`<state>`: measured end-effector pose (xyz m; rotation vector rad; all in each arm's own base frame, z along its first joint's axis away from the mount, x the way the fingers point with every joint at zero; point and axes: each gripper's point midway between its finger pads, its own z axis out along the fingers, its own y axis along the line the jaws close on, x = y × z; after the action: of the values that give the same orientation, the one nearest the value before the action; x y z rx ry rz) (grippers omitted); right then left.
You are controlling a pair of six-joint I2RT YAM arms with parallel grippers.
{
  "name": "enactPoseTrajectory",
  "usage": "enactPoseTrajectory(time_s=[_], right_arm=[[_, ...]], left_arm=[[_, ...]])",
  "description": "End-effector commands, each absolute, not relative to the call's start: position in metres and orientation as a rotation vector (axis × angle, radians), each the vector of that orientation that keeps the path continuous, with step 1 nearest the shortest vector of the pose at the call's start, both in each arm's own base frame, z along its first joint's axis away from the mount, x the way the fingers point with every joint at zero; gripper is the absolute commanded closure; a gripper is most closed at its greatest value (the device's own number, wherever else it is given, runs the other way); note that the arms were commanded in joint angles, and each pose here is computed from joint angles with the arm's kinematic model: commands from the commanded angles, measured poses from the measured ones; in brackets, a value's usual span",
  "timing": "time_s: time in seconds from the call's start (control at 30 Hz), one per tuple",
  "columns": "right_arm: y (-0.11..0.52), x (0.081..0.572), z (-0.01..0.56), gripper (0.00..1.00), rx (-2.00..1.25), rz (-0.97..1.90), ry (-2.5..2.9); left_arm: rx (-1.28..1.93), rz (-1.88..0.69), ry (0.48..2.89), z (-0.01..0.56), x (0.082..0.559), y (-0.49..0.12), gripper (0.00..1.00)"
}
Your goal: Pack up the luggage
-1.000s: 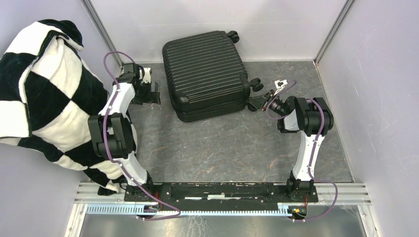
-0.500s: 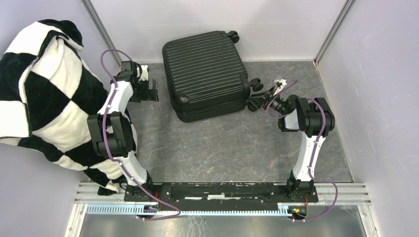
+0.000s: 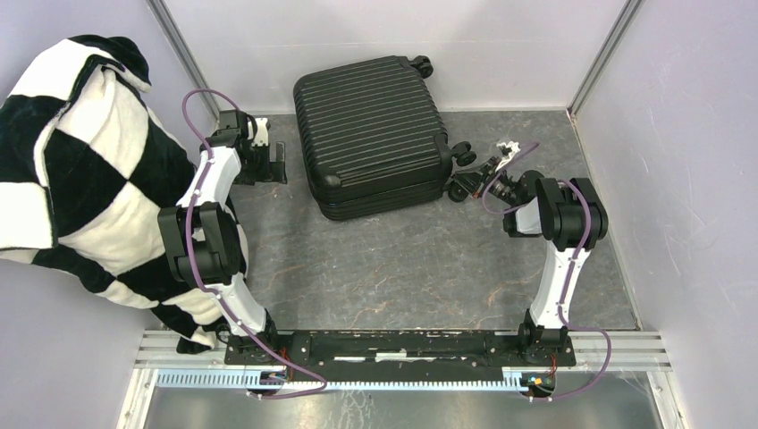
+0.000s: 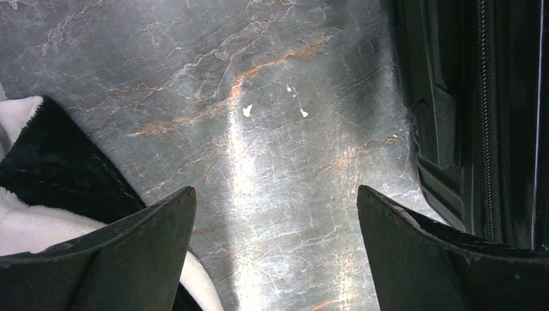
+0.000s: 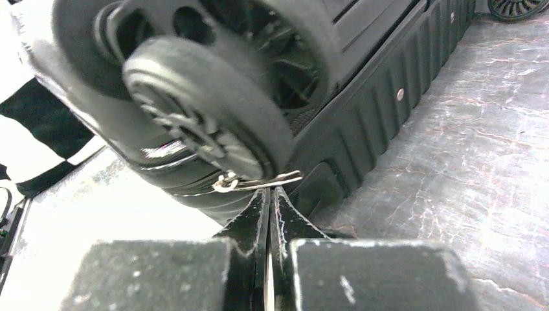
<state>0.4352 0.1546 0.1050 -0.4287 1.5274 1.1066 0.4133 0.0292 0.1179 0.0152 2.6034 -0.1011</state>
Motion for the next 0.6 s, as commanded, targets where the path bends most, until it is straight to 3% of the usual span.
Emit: enactPoseTrajectory(time_s=[0.0,0.33,0.57], right_arm=[[0.168,0.403,0.177,1.0,-0.705,0.982,1.17],[0.164,0.37,0.156,1.0,-0.662,0.871,1.288],[0.156,0.379,0.148,1.0,-0.632,0.749,1.359]], left_arm=[[-0.03,-0.142,2.587,0.122,0.418,0.027,0.0],[-0.03,-0.161,2.575,0.127,0.415,0.023,0.0],[-0.017,-0.162,2.557,0.135,0.411,0.023,0.0]])
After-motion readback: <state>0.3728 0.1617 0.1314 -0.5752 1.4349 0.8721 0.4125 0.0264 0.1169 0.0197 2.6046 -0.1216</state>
